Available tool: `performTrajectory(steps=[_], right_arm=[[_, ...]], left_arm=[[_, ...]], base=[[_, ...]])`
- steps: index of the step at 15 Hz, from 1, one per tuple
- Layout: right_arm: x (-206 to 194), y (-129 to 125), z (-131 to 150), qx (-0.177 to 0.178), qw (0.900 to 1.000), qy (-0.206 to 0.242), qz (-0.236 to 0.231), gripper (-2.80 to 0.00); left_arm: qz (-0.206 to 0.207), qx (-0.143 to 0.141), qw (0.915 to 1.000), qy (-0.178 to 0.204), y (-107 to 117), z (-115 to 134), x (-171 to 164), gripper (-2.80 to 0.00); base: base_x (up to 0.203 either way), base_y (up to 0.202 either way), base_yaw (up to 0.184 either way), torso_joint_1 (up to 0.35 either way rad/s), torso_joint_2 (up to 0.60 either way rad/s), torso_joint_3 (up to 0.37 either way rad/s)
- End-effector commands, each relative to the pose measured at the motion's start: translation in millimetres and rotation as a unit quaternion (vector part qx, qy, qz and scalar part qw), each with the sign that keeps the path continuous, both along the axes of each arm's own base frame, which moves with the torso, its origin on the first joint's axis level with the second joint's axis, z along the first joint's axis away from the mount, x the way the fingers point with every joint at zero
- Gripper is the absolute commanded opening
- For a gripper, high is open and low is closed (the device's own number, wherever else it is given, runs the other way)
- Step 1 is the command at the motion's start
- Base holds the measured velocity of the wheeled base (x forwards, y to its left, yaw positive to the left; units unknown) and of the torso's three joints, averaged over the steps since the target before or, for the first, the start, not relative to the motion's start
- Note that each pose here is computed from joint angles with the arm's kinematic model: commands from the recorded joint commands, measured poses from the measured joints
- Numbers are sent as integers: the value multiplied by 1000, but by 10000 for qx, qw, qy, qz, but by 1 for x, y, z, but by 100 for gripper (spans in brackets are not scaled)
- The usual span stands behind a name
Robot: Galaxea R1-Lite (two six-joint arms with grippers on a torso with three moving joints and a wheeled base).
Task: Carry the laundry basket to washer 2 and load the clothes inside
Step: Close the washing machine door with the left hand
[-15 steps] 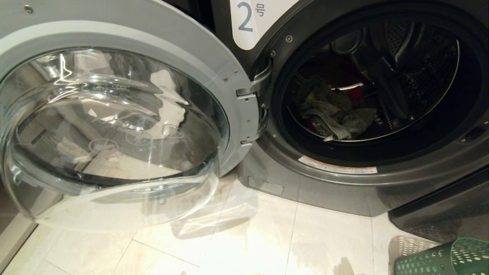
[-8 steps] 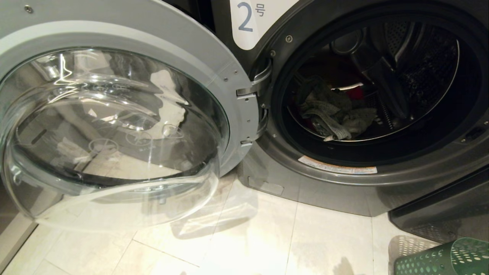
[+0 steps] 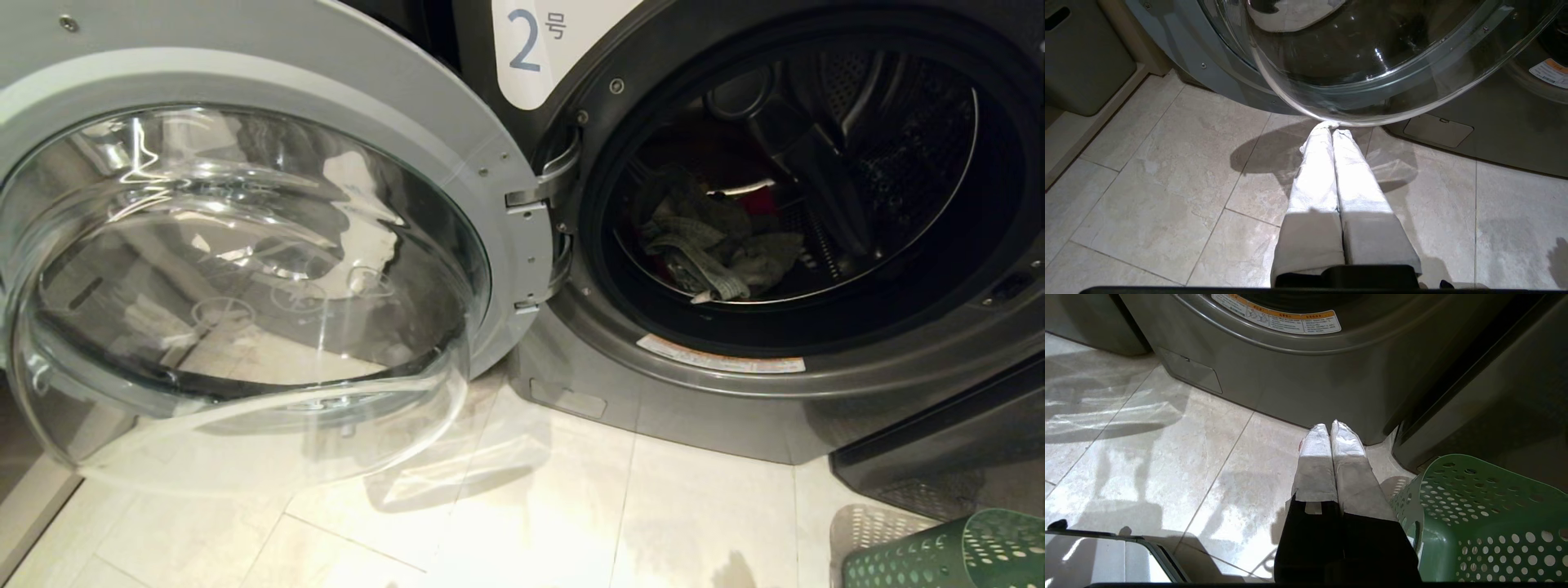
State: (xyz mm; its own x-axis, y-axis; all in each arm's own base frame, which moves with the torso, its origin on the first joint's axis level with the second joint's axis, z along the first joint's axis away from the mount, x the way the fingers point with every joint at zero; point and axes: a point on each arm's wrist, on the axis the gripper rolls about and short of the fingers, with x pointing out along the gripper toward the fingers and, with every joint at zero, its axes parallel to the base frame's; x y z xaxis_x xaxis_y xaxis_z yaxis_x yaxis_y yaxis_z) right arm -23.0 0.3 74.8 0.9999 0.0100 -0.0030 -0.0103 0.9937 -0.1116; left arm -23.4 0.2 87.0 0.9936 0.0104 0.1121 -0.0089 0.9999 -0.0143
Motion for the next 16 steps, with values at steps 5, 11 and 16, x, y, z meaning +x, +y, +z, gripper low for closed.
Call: performTrajectory(steps=[5,11,16], right_arm=[[0,0,0,-8,10000,16,-4,-280],[0,0,0,2,10000,16,4,-280],[0,0,0,15,10000,16,4,-280]], left_arm=[[1,-3,9998,194,0,-11,3,-280],[1,-11,9998,195,0,-11,3,-280],[5,-42,9998,194,0,-11,3,-280]], base=[[-3,1,-43,3,1,180],[-3,8,-197,1,0,195],[-1,1,-20,2,0,42]])
